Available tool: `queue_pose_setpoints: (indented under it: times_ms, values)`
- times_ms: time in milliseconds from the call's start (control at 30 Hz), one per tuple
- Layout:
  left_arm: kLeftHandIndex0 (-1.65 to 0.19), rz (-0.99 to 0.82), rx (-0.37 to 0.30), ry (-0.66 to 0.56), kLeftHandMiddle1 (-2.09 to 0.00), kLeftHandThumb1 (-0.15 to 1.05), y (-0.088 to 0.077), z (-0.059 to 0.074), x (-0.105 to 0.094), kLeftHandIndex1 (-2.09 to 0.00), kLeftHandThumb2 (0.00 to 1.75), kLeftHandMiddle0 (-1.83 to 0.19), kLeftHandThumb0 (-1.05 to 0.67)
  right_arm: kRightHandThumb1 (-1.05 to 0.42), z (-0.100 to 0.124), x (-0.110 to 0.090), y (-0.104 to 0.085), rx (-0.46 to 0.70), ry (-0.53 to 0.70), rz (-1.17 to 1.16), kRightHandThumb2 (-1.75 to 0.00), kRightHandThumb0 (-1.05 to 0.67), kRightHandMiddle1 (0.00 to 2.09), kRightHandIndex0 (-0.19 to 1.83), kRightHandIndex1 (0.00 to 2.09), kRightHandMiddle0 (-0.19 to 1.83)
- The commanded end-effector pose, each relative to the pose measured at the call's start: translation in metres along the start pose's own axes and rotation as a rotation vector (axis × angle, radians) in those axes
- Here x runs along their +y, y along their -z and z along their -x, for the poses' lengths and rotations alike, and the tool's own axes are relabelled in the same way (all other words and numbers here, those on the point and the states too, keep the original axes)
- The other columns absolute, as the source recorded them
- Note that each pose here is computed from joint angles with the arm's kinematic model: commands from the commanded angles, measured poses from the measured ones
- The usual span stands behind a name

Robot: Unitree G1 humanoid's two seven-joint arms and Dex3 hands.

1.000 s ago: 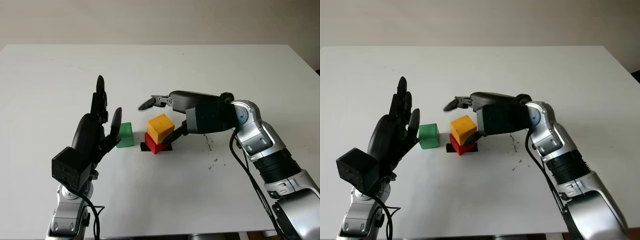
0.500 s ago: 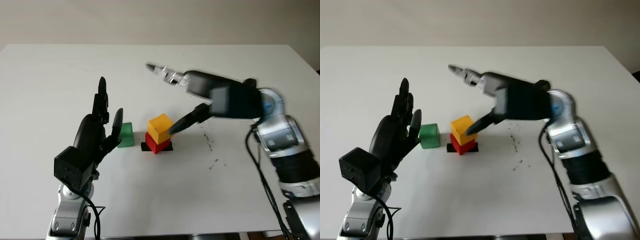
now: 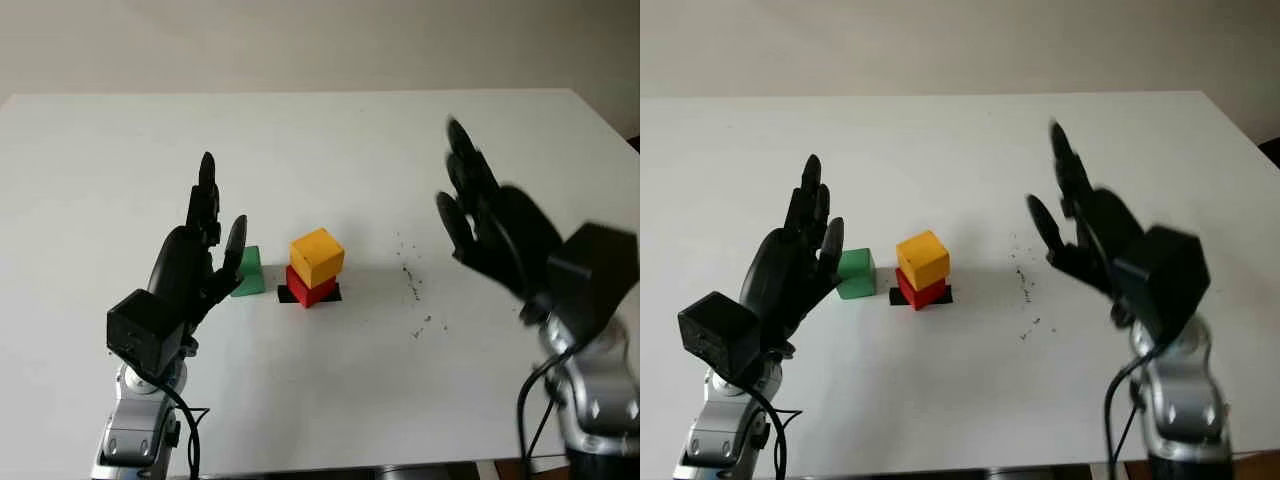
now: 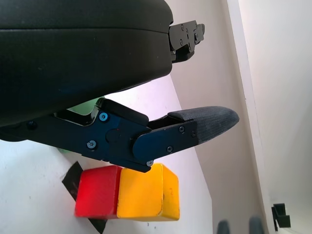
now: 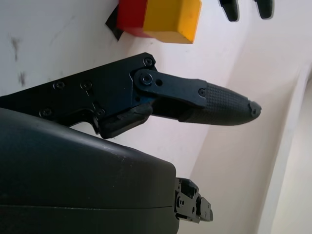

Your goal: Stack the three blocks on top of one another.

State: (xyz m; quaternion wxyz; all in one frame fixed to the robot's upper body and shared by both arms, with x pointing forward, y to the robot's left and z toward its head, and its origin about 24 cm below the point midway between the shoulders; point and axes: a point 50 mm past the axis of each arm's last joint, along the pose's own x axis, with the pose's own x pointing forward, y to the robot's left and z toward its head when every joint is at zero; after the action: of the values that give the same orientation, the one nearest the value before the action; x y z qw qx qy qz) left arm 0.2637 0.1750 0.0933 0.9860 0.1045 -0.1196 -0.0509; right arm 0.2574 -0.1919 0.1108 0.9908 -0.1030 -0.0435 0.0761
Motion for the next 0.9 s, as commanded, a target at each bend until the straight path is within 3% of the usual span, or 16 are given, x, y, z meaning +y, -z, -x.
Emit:
queue_pose_setpoints:
  times_ms: [0,367,533,633,867]
  values:
    - [0.19,-0.012,-0.027,0.003,0.0,1.05,-0.004,-0.003,0.004,0.0,0.69,0.19,-0.71,-1.05,0.006,0.005,0.002,-0.023,0.028,-0.06,-0.77,-0.77,0.0,-0.19,0.0,-0.19]
    - [0.17,-0.024,-0.059,-0.015,-0.05,1.05,-0.006,0.0,0.011,-0.04,0.65,0.17,-0.68,-1.05,0.033,0.036,0.019,-0.007,0.039,-0.204,-0.78,-0.83,0.0,-0.19,0.0,-0.19]
    - [0.04,-0.28,-0.122,-0.045,-0.1,1.05,-0.019,0.001,0.025,-0.1,0.58,0.02,-0.62,-1.05,0.04,0.04,0.02,-0.002,0.081,-0.233,-0.77,-0.84,0.0,-0.19,0.0,-0.19]
    - [-0.12,-0.413,-0.144,-0.033,-0.07,1.05,-0.029,0.0,0.035,-0.11,0.41,-0.08,-0.61,-1.05,0.042,0.04,0.021,0.001,0.091,-0.237,-0.77,-0.84,0.0,-0.19,0.0,-0.19]
    - [-0.21,-0.664,-0.134,0.146,-0.05,1.02,-0.053,-0.01,0.06,-0.09,0.09,0.04,-0.69,-1.05,0.044,0.038,0.021,0.003,0.115,-0.228,-0.79,-0.84,0.0,-0.19,0.0,-0.19]
